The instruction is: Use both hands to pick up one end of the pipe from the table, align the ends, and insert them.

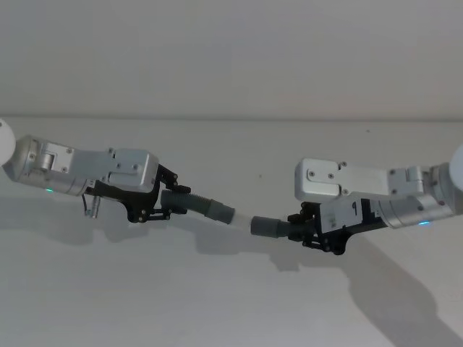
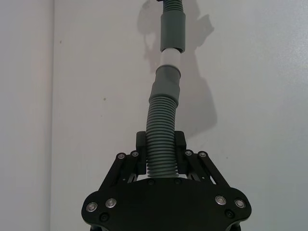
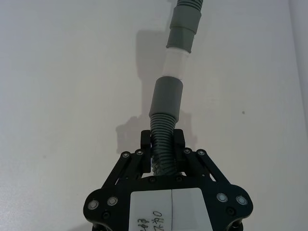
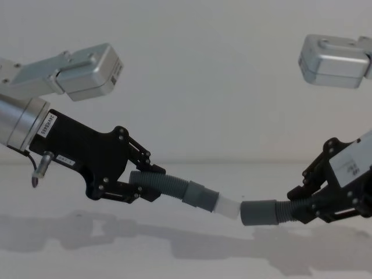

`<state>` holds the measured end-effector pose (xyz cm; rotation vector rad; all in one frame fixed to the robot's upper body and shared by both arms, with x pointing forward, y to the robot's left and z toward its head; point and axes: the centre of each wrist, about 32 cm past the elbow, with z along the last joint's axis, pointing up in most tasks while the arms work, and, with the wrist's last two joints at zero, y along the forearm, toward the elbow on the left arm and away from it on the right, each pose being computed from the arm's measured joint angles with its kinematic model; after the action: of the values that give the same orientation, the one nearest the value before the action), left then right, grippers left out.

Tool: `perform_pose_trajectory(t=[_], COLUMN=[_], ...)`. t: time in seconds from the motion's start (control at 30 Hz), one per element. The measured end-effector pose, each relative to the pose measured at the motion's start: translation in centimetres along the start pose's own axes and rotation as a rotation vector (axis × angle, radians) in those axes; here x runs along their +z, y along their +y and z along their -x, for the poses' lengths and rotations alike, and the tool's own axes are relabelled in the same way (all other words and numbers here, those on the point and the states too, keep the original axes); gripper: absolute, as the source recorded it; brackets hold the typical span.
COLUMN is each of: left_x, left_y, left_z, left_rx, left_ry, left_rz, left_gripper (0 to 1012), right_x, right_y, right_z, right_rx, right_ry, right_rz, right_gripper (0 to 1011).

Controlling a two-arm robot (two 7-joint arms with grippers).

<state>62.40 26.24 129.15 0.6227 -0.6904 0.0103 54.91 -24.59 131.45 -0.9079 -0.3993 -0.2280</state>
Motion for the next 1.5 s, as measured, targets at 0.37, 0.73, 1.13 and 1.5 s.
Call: perform_pose_trajectory(t=[0.37, 0.73, 1.13, 1.5], left_x=[0.00, 0.00, 0.00, 0.00], left_y=[0.00, 0.00, 0.00, 0.00], left_z=[0.00, 0.00, 0.00, 0.00], left_rx=[0.000, 0.000, 0.000, 0.000], left_ry=[0.000, 0.000, 0.000, 0.000], left_rz=[0.000, 0.000, 0.000, 0.000], left_gripper=[327, 327, 327, 325], right_x=[0.07, 0.06, -0.13, -0.24], right_y=[0.25, 0.27, 0.55, 0.97], right_z=[-0.07, -0.10, 0.01, 0.20], right_rx=[0.012, 0.017, 0.014, 0.005], right_ry=[0.005, 0.011, 0.021, 0.025], right_rz=[-0.009, -0.016, -0.017, -0.021], right_gripper=[260, 260, 260, 260])
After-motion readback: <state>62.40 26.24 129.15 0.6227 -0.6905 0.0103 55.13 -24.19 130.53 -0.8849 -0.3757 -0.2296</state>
